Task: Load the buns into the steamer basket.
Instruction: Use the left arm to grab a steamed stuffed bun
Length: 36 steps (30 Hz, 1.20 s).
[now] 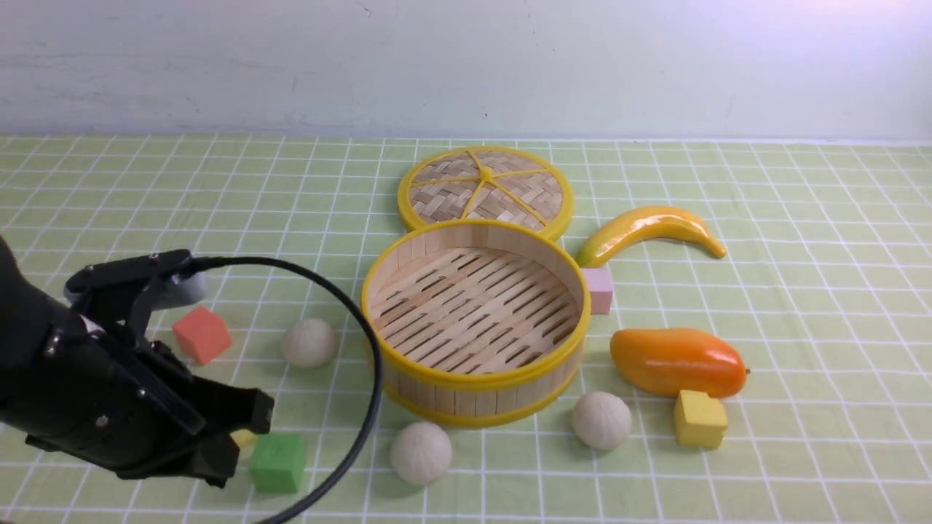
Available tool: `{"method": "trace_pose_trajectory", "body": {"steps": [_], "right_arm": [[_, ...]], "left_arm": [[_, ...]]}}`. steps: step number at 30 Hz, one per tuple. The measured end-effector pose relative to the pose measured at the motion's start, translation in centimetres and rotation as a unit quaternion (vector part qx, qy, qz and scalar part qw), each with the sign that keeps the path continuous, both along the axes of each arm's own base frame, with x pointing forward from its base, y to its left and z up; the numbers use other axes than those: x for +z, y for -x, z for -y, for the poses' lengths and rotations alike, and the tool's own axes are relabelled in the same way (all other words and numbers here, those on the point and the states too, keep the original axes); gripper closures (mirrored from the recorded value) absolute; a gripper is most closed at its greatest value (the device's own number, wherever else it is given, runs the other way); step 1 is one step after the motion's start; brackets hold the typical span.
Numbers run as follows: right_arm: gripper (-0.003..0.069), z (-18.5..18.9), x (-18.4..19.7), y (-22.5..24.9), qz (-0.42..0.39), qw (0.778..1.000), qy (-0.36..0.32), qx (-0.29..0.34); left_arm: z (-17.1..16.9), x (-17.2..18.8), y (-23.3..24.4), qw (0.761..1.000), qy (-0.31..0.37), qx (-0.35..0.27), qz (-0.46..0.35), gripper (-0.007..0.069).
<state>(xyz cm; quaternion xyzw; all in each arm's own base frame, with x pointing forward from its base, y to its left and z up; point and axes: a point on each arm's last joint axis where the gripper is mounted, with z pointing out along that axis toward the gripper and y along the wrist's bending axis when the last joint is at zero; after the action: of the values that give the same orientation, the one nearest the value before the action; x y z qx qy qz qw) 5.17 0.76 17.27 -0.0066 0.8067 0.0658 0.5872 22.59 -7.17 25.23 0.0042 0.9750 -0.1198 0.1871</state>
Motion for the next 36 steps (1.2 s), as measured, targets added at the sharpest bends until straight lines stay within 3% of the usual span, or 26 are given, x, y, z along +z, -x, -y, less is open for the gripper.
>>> {"method": "trace_pose_trajectory", "body": {"steps": [8, 16, 20, 30, 34, 36], "right_arm": [[0.042, 0.0, 0.0, 0.0, 0.0, 1.0, 0.0, 0.0], [0.042, 0.0, 0.0, 0.0, 0.0, 1.0, 0.0, 0.0], [0.042, 0.0, 0.0, 0.0, 0.0, 1.0, 0.0, 0.0], [0.042, 0.0, 0.0, 0.0, 0.0, 1.0, 0.0, 0.0], [0.042, 0.0, 0.0, 0.0, 0.0, 1.0, 0.0, 0.0], [0.042, 0.0, 0.0, 0.0, 0.0, 1.0, 0.0, 0.0]], "left_arm": [[-2.0, -2.4, -4.8, 0.998, -0.045, 0.05, -0.013, 0.0617], [-1.6, -3.3, -8.7, 0.998, -0.066, 0.021, -0.009, 0.0419], [-1.5, -4.8, -9.4, 0.997, -0.074, 0.017, -0.025, 0.037], [-1.4, -6.9, -10.7, 0.997, -0.077, 0.016, -0.015, 0.0386], [-1.4, -7.4, -11.0, 0.997, -0.079, 0.014, -0.017, 0.0426], [-1.3, -7.5, -11.1, 0.997, -0.079, 0.014, -0.017, 0.0481]]}}
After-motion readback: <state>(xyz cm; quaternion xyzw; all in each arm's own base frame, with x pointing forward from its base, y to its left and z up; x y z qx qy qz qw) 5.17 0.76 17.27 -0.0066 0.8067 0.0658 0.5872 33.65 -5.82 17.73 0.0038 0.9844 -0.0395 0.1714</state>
